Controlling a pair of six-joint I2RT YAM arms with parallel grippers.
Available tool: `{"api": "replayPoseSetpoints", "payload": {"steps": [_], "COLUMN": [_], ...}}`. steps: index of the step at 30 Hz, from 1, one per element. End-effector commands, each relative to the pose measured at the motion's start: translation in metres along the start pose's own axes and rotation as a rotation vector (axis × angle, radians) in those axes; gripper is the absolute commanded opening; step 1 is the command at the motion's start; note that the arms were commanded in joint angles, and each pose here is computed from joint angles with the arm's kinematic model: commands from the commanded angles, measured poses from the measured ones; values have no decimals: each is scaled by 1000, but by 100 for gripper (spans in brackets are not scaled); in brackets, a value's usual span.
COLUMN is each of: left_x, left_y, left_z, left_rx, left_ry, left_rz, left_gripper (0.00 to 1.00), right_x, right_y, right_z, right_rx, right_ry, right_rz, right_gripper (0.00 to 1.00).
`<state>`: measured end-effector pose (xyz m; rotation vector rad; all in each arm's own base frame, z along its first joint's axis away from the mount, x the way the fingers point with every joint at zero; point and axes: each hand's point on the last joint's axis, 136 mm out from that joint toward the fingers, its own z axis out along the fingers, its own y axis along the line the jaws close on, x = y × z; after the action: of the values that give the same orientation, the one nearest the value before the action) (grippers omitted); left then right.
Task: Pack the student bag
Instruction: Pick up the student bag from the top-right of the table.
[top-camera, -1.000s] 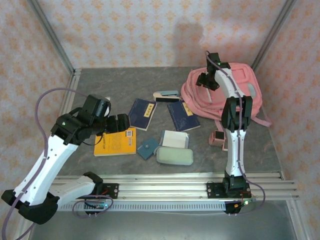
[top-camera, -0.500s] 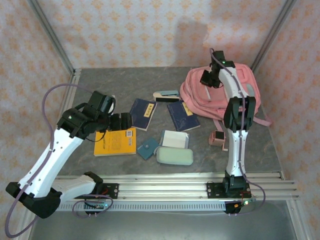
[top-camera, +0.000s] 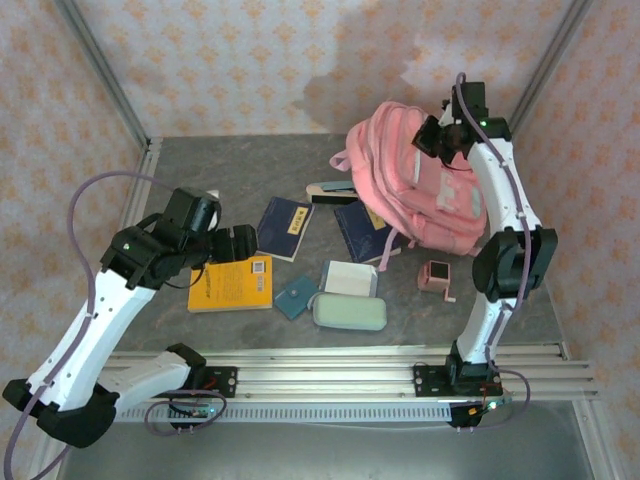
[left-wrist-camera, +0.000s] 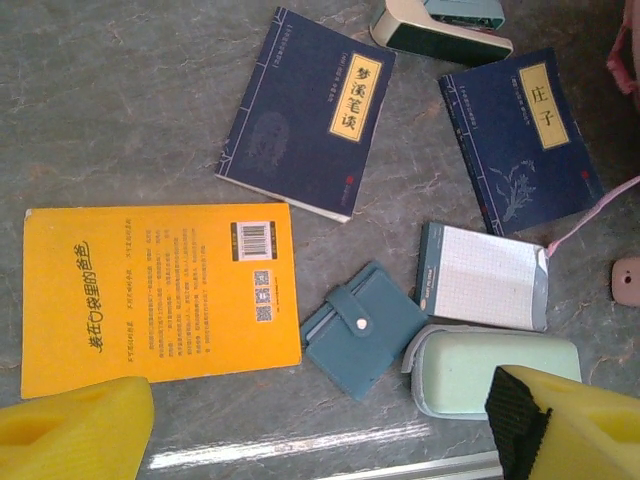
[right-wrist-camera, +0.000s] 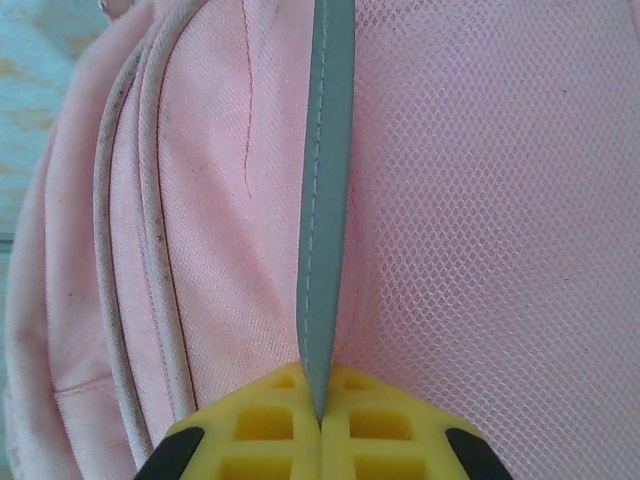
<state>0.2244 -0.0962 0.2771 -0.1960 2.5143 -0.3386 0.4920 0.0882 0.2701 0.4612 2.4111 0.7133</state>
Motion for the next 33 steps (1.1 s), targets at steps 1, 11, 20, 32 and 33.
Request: {"api": "replayPoseSetpoints", "payload": {"steps": [1, 11, 20, 32, 33], "left_x": [-1, -2, 11, 48, 49], "left_y": [5, 2, -14, -84, -91], "left_z": [0, 5, 39, 113, 118], "left_rx": [-7, 10, 53, 32, 27], "left_ry": [-28, -38, 36, 144, 137], "left_rz": [-46, -73, -93, 199, 231], "left_gripper": [88, 88, 86, 80, 80], "right_x": [0, 43, 101, 104, 102], "right_y": [50, 99, 116, 122, 123], "right_z": [-17, 28, 95, 123, 117], "right_rx": [-185, -122, -30, 14, 22], "right_ry": [-41, -19, 83, 135, 136], "right_rz": [28, 111, 195, 241, 234], "right_gripper": [0, 0, 0, 0, 0]}}
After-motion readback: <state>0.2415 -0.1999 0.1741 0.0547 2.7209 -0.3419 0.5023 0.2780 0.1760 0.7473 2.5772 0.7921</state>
